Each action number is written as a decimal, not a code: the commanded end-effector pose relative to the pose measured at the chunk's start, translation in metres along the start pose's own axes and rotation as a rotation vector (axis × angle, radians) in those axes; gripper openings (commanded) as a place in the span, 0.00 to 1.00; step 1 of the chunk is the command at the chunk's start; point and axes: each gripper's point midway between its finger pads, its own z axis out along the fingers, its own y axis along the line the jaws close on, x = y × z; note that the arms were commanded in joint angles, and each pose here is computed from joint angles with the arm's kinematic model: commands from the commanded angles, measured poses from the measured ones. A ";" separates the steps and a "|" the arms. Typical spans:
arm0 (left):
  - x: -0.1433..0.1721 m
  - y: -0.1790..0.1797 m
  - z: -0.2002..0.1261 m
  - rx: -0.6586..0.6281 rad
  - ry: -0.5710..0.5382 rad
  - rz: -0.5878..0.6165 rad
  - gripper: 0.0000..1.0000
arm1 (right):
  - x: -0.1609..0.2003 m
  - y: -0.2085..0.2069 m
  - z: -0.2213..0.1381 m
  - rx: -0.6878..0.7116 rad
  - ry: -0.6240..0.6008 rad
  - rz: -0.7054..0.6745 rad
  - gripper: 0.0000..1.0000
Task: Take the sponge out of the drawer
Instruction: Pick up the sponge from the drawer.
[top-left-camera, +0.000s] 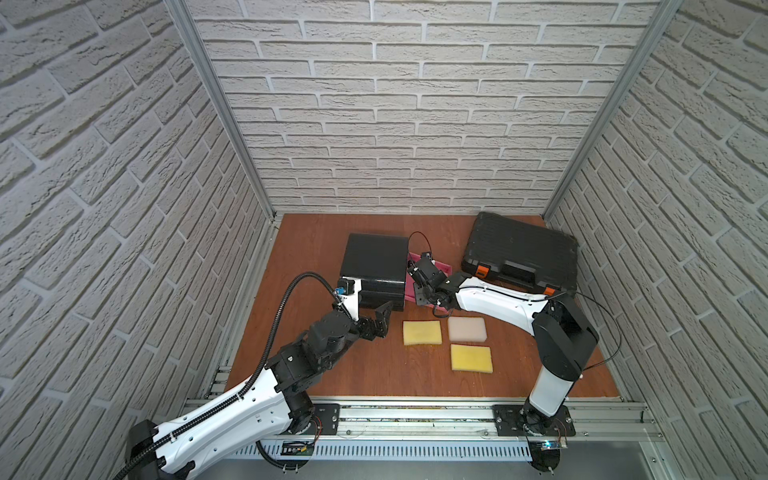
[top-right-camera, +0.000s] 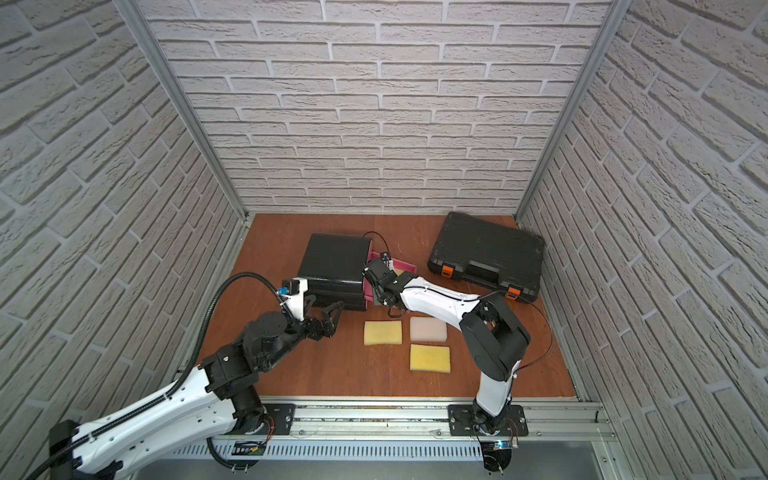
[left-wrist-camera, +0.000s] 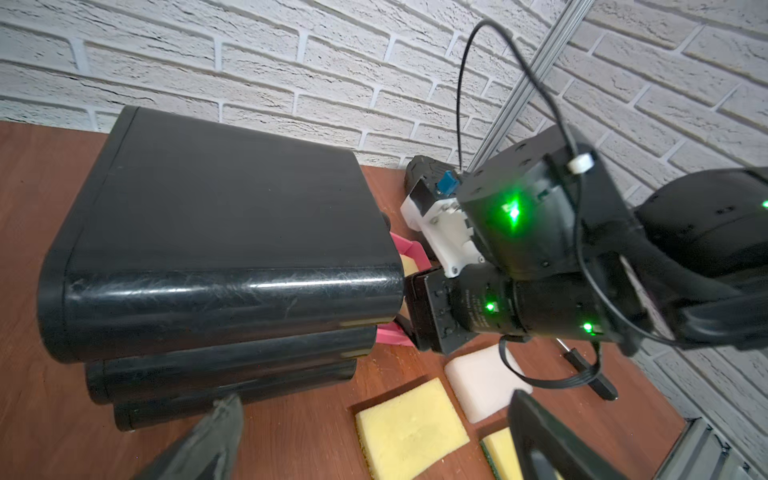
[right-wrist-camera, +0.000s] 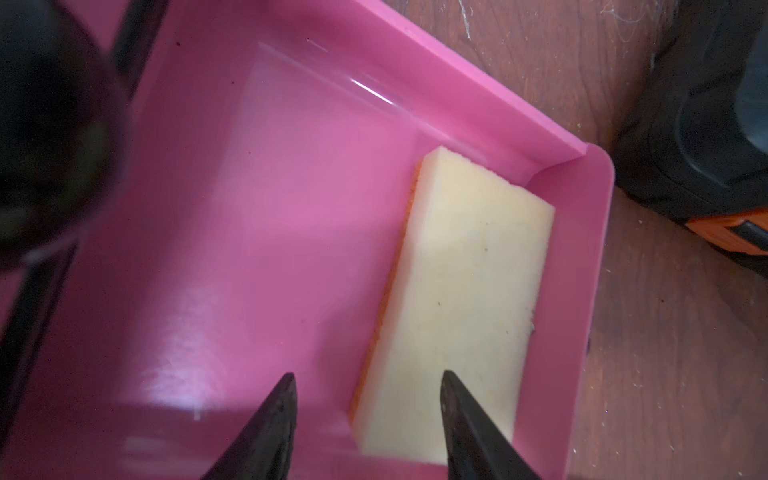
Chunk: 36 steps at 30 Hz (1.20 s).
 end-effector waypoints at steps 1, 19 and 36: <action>0.000 0.003 -0.002 0.002 -0.014 -0.010 0.98 | -0.006 -0.004 0.004 0.017 -0.008 0.017 0.55; 0.002 0.005 -0.003 -0.001 -0.008 -0.020 0.98 | -0.006 -0.006 0.005 0.005 -0.019 0.026 0.03; -0.026 -0.023 0.009 0.138 0.229 -0.069 0.98 | 0.004 -0.022 -0.152 -0.386 -0.257 -0.191 0.03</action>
